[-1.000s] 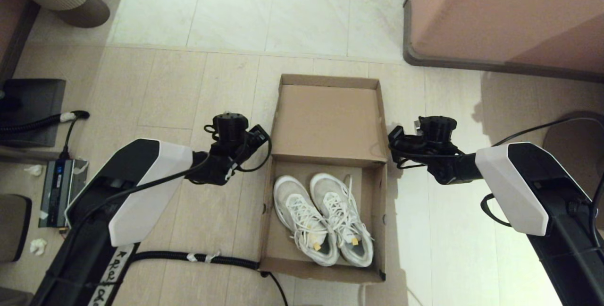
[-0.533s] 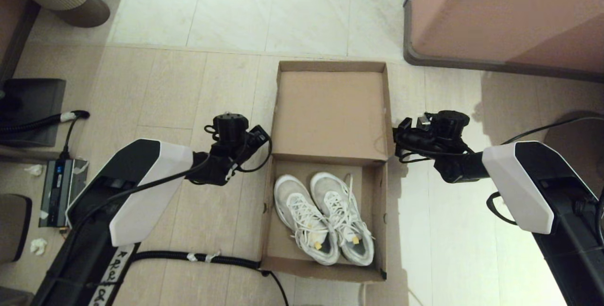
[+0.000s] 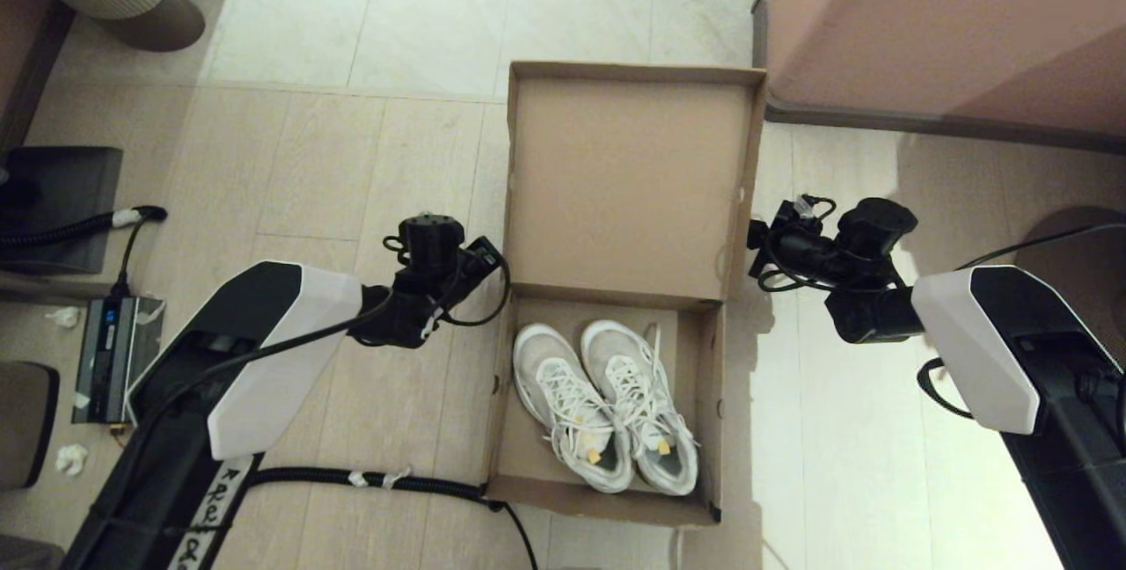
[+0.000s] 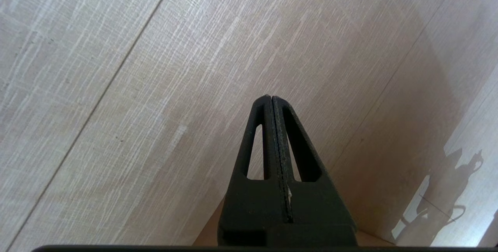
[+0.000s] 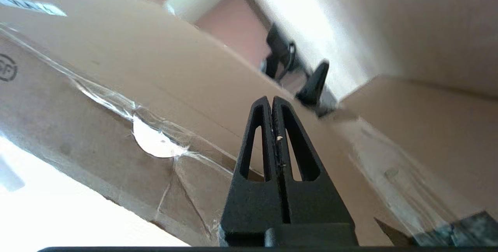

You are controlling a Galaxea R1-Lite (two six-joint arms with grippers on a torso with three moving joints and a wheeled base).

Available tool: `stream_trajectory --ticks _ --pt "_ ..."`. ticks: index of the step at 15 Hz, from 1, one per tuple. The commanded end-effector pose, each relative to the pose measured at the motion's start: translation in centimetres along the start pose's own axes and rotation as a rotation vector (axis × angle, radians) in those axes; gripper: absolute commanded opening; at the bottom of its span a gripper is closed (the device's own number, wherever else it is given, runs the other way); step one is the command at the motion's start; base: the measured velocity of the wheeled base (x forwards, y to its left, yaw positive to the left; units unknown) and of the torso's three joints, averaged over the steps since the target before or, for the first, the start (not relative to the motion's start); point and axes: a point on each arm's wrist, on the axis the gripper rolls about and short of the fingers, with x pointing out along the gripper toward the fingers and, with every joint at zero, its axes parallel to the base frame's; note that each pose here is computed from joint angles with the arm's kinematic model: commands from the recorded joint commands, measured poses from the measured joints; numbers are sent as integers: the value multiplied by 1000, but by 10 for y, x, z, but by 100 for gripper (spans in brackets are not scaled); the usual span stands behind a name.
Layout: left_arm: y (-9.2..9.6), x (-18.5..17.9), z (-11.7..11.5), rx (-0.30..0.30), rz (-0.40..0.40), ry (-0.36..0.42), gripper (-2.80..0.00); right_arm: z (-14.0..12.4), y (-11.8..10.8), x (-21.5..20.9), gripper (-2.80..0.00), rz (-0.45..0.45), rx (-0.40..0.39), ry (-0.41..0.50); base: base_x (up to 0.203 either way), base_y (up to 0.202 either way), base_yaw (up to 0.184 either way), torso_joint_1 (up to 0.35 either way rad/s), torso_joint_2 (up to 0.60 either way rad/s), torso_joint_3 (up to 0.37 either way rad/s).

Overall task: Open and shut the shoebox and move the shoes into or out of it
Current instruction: Close the shoe box

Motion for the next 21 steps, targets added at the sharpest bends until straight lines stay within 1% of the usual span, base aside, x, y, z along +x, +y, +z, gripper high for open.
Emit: stream_trajectory --ticks 1,4,6,8,10,12,14,16,21 --pt "1 1 0 -4 0 -2 -280 -1 1 0 -280 -3 12 39 0 0 0 0 0 0" --pt "1 1 0 -6 0 -2 -280 -2 10 1 -280 0 37 71 0 0 0 0 0 0" --pt "3 2 -3 -6 3 2 -280 -3 17 1 -280 0 24 123 0 0 0 0 0 0" --pt "3 2 -3 -6 3 2 -280 -5 27 2 -280 10 21 147 0 0 0 0 0 0" --pt "3 2 -3 -7 3 2 -280 -8 37 1 -280 29 4 208 0 0 0 0 0 0" --pt "2 1 -1 -28 3 -5 -280 -12 49 -2 -280 62 -9 257 0 0 0 0 0 0" --pt "-2 -3 11 -37 -2 -28 -280 -15 59 -8 -280 81 9 289 0 0 0 0 0 0" --pt "-13 -11 29 -40 -17 -59 -280 -15 71 -13 -280 82 7 291 0 0 0 0 0 0" --pt "-48 -37 74 -45 -82 -139 -280 -17 100 -22 -280 69 -12 302 0 0 0 0 0 0"
